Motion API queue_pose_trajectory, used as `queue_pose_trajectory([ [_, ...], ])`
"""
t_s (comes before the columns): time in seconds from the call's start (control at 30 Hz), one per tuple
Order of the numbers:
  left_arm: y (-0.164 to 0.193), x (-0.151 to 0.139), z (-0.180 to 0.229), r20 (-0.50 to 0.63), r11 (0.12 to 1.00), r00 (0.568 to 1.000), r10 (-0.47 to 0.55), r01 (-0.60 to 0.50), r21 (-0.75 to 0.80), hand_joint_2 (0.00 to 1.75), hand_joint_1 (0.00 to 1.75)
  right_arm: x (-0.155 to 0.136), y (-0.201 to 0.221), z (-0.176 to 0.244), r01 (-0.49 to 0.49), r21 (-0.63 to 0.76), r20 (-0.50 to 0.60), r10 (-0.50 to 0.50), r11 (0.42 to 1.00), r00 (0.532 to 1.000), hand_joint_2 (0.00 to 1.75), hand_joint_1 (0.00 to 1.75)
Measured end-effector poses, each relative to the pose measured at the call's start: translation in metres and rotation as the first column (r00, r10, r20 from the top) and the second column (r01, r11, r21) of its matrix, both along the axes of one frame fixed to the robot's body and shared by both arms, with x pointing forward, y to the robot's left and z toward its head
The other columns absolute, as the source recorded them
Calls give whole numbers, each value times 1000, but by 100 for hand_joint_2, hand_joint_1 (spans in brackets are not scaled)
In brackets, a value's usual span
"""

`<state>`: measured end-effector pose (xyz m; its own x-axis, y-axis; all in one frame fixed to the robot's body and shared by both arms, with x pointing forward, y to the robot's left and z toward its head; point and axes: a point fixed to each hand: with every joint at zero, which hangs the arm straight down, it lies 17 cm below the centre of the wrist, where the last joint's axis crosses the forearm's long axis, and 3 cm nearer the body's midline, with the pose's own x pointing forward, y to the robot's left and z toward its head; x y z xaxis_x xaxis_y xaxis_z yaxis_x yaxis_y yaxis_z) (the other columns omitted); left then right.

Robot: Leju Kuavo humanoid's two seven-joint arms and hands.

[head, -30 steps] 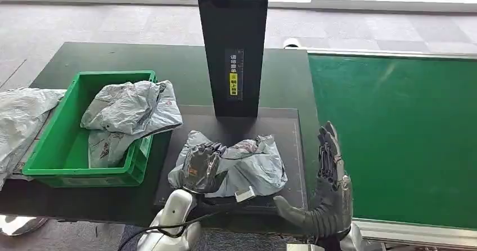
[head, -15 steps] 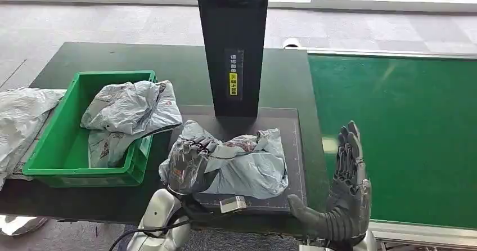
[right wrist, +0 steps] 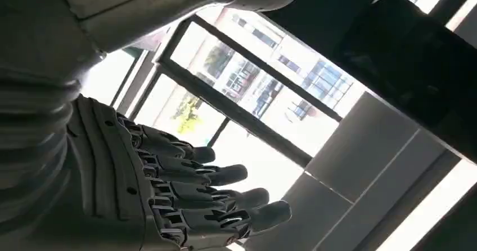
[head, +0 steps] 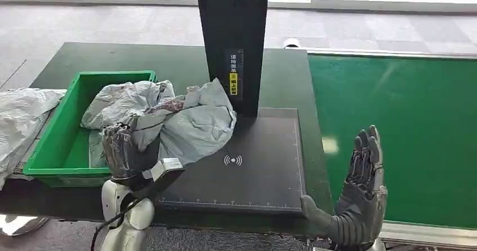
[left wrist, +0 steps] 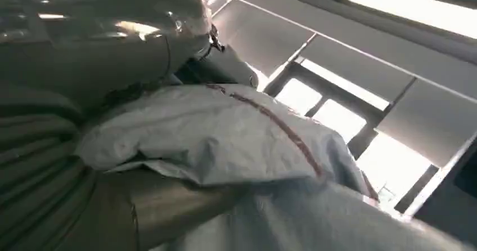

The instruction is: Moved the parcel from conveyor to table for the left to box.

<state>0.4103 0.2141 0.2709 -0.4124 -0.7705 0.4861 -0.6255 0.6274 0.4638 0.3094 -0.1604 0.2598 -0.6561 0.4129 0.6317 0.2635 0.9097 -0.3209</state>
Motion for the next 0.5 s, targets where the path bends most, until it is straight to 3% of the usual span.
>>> queue_pose_trajectory([
  [0.23, 18, 7, 2, -7, 999, 1000, 21, -21, -32, 175, 175, 0, -1, 0, 1, 4, 0, -1, 1000, 1000, 175, 0],
  [0.5, 106, 78, 1, -110, 984, 992, 63, -80, -161, 175, 175, 1, -5, -4, 2, 18, -5, -2, 1000, 1000, 175, 0],
])
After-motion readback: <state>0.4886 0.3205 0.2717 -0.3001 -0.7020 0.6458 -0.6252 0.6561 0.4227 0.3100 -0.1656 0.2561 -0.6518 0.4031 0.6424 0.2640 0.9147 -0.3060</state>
